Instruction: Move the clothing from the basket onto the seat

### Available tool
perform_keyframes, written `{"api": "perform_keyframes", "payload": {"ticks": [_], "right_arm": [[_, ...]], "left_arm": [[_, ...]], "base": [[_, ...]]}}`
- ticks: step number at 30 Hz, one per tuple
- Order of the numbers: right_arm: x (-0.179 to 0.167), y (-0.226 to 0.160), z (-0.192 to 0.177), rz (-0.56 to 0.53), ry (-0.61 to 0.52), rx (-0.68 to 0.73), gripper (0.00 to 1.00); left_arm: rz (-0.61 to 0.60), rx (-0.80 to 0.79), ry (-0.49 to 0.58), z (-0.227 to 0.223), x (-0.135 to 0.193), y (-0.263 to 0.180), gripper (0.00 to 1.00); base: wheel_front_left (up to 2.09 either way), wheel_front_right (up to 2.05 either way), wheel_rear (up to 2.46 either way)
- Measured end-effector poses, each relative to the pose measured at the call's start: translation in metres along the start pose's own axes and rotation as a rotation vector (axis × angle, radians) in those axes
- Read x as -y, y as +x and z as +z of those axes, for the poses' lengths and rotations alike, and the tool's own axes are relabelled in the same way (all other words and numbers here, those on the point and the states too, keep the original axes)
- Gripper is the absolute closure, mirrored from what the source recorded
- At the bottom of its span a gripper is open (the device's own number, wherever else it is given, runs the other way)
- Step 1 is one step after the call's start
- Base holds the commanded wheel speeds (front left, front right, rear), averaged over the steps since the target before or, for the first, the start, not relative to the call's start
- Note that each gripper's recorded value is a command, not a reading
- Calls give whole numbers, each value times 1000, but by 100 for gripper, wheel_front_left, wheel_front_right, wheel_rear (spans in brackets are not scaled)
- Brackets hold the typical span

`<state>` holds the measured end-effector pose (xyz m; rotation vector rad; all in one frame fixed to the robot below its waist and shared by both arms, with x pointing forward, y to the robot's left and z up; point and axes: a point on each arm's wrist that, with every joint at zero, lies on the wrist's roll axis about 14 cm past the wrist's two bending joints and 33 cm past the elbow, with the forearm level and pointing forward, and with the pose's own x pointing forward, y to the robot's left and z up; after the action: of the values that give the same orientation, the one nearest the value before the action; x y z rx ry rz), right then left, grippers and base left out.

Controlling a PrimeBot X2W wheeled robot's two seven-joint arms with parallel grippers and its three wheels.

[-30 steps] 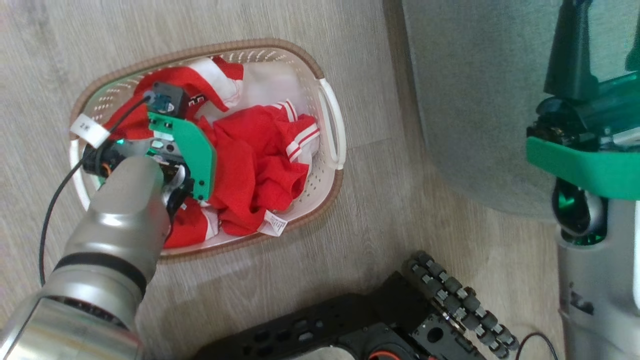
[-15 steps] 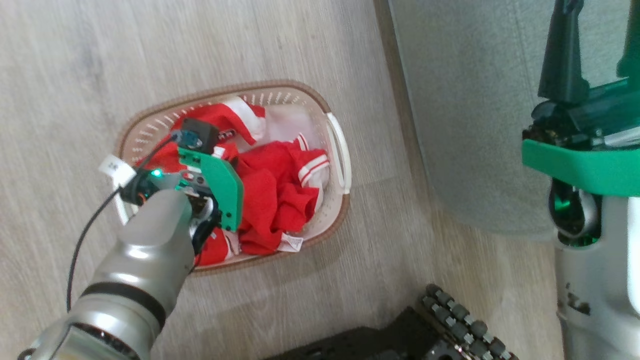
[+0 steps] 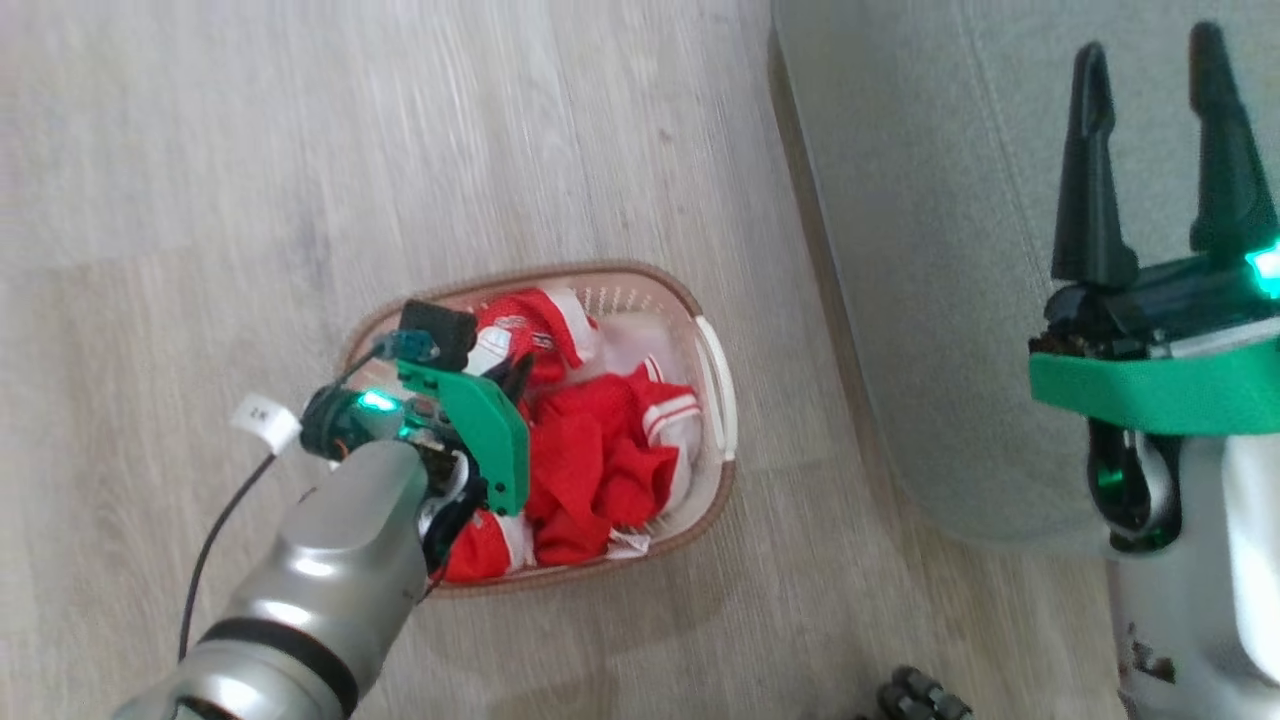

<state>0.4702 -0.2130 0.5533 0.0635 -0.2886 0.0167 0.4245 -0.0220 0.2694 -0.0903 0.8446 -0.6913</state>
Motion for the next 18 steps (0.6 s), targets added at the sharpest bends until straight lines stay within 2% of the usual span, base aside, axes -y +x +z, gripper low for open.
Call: {"api": "perform_keyframes", "payload": {"ticks": [13,18], "right_arm": [[-12,-28,38,41,31,41,0],[-20,-43,50,61,56,52,0]], "left_arm": [[0,266,37,57,29,-60,100],[-3,406,66,93,41,-90,100]], "base": [[0,0,0],[0,0,0]]}}
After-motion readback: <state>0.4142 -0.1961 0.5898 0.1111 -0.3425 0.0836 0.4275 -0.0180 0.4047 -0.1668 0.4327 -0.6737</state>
